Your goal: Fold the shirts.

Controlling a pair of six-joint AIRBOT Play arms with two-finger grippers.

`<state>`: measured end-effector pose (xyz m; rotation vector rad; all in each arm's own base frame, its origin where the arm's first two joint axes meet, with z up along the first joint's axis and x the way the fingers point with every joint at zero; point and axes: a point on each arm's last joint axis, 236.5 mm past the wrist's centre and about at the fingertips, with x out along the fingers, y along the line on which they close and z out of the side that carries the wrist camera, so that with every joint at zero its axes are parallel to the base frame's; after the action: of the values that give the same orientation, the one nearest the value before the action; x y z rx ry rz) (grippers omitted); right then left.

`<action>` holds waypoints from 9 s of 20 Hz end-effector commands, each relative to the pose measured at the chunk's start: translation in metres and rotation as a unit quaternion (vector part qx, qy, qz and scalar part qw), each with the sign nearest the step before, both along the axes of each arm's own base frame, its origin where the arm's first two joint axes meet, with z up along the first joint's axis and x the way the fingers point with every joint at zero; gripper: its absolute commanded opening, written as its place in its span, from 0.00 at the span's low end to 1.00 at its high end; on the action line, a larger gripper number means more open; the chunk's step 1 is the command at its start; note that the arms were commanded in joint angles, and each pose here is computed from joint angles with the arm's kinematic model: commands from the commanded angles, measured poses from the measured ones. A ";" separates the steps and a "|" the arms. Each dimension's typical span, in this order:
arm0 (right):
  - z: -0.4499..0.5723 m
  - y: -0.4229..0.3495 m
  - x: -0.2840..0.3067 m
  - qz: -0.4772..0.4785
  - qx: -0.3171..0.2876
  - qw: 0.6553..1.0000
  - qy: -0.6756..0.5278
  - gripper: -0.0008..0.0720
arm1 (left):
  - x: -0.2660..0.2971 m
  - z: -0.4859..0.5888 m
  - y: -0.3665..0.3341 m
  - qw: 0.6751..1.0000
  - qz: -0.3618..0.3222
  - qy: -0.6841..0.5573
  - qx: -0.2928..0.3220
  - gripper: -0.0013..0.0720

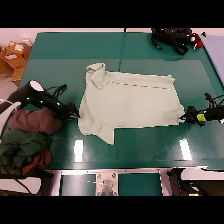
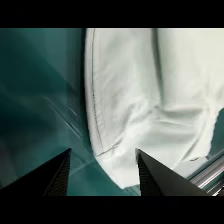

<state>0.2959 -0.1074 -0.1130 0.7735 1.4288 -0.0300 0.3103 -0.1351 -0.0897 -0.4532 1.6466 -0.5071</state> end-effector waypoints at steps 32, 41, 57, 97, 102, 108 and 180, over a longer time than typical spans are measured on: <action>0.607 0.066 -0.034 -0.070 -0.309 0.722 -0.615 0.03 | -0.128 0.673 -0.004 0.584 0.033 -0.809 -0.061 0.04; 0.487 0.038 0.053 -0.039 -0.214 0.827 -0.519 0.03 | 0.018 0.504 -0.009 0.768 0.032 -0.639 -0.027 0.04; 0.082 -0.025 0.225 -0.079 -0.087 0.966 -0.232 0.03 | 0.250 0.103 -0.003 0.923 0.146 -0.356 0.013 0.04; 0.020 -0.021 0.147 0.070 -0.096 0.992 -0.049 0.13 | 0.148 0.030 -0.009 0.983 0.023 -0.180 0.033 0.04; 0.053 -0.055 0.123 0.055 -0.151 0.987 0.014 0.43 | 0.110 0.048 -0.004 0.997 0.024 -0.073 0.010 0.84; 0.086 -0.050 0.035 -0.003 -0.139 0.985 0.106 0.03 | 0.030 0.085 0.015 0.999 -0.023 0.032 0.027 0.17; -0.001 -0.042 0.161 -0.010 0.050 0.995 -0.090 0.77 | 0.200 0.123 -0.035 0.976 0.056 -0.211 0.024 0.89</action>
<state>0.4621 -0.1666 -0.0922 0.8087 1.2214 -0.0185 0.5241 -0.1562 0.0283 -0.3077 1.1669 -0.3849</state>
